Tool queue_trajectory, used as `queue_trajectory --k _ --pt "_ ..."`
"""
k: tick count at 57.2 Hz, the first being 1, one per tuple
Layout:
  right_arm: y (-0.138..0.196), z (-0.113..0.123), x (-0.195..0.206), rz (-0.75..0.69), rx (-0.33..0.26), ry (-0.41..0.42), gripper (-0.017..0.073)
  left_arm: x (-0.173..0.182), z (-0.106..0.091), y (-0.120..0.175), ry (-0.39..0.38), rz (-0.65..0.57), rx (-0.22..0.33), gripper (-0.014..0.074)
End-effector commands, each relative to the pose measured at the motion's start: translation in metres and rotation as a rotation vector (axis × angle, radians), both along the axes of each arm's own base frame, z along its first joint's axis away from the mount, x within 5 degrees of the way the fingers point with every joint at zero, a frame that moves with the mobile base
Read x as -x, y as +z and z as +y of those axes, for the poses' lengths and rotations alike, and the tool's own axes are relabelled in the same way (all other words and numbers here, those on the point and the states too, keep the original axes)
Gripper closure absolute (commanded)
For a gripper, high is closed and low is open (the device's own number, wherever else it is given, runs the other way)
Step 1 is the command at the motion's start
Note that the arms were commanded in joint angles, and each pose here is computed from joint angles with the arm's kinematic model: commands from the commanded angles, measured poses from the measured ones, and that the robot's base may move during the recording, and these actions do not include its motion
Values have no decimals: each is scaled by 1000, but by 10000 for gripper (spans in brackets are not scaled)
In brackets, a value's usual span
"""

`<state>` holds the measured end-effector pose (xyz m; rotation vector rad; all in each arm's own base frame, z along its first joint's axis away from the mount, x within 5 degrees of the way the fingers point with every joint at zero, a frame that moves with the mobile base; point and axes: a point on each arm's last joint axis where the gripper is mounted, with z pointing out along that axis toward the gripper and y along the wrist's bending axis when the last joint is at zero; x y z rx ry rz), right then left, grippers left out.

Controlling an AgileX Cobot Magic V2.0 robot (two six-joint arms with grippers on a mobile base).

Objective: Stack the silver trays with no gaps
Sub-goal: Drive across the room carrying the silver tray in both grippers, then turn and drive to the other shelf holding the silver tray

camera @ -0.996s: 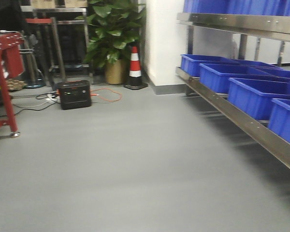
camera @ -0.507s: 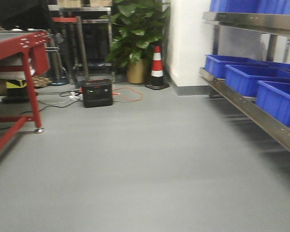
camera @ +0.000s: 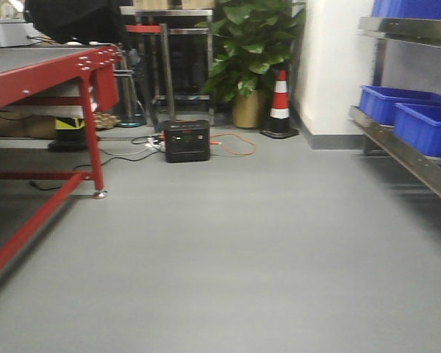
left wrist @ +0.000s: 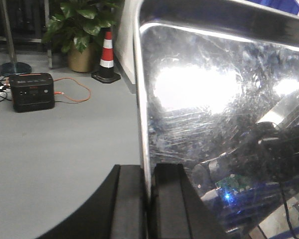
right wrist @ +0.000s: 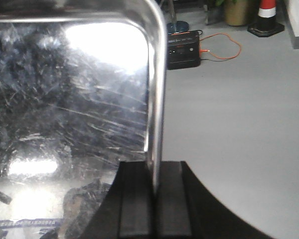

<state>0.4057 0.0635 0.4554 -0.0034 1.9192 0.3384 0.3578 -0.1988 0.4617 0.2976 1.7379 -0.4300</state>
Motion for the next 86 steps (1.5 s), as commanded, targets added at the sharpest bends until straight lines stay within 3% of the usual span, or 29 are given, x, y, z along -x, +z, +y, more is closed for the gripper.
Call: queue_trajectory --k 1,86 --pt "8 -4 1 -62 25 -17 640 5 1 12 -11 -56 42 613" --pt "9 -5 1 -68 24 -18 640 5 1 12 -11 -56 42 613"
